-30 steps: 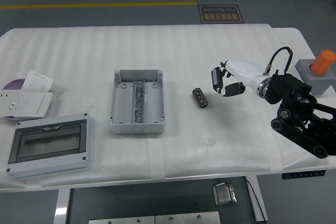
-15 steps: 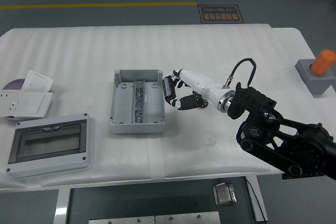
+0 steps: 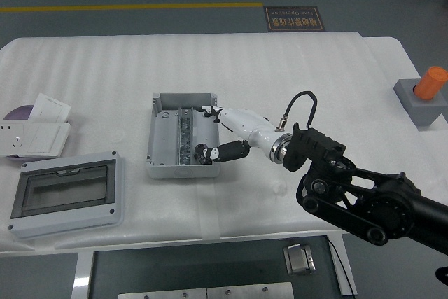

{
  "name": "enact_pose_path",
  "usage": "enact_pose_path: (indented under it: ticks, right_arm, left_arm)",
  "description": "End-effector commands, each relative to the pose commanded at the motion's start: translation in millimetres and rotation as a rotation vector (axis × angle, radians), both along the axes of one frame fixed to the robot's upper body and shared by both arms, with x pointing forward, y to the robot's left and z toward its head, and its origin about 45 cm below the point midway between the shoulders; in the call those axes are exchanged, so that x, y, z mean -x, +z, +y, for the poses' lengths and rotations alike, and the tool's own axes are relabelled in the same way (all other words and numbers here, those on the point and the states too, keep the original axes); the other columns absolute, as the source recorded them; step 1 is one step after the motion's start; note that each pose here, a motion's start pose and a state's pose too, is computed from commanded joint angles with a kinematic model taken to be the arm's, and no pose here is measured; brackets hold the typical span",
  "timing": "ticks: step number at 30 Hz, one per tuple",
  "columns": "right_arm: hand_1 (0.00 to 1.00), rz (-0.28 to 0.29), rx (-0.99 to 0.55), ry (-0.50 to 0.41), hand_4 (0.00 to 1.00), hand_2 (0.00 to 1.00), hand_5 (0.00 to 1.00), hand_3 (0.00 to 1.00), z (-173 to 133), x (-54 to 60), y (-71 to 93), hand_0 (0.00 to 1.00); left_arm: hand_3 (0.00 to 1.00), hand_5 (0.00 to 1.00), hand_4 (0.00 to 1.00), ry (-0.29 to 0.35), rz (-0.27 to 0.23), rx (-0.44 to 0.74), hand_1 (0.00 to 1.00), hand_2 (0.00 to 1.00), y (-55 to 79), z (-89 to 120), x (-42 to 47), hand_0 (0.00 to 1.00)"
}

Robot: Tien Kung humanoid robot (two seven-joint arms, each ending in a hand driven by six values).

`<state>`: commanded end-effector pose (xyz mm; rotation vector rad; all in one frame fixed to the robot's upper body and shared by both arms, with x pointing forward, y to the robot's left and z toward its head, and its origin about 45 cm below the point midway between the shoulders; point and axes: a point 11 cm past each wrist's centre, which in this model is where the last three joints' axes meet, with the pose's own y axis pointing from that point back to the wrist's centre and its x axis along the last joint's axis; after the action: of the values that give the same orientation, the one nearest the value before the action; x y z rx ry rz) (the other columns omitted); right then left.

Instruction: Pick up the battery,place it into the box

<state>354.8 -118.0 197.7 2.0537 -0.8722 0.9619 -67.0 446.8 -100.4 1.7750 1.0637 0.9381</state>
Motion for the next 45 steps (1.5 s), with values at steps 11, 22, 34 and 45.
enact_pose_path:
  ticks: [11,22,34,45]
  right_arm:
    - [0.836,-0.053,0.178,-0.105,0.798,0.904,0.485,0.998,-64,-34.7,0.3,0.799]
    - [0.820,-0.092,0.564,-0.038,0.799,0.880,0.485,0.998,-99,-47.7,-26.6,0.787]
    - [0.812,-0.099,0.665,0.005,0.787,0.865,0.423,0.977,-96,-52.5,-43.3,0.787]
    - [0.798,-0.104,0.653,0.009,0.771,0.847,0.407,0.970,-94,-56.5,-42.9,0.783]
  left_arm:
    - [0.550,0.448,0.650,0.002,-0.003,-0.003,0.704,0.532,0.6,2,-1.4,0.691]
    - [0.550,0.440,0.644,0.003,-0.005,-0.006,0.704,0.533,1.1,3,-2.2,0.690]
    - [0.550,0.402,0.613,-0.001,-0.008,-0.007,0.704,0.529,1.4,5,-4.8,0.690]
    - [0.549,0.402,0.609,-0.004,-0.016,-0.007,0.702,0.528,1.2,5,-8.8,0.690]
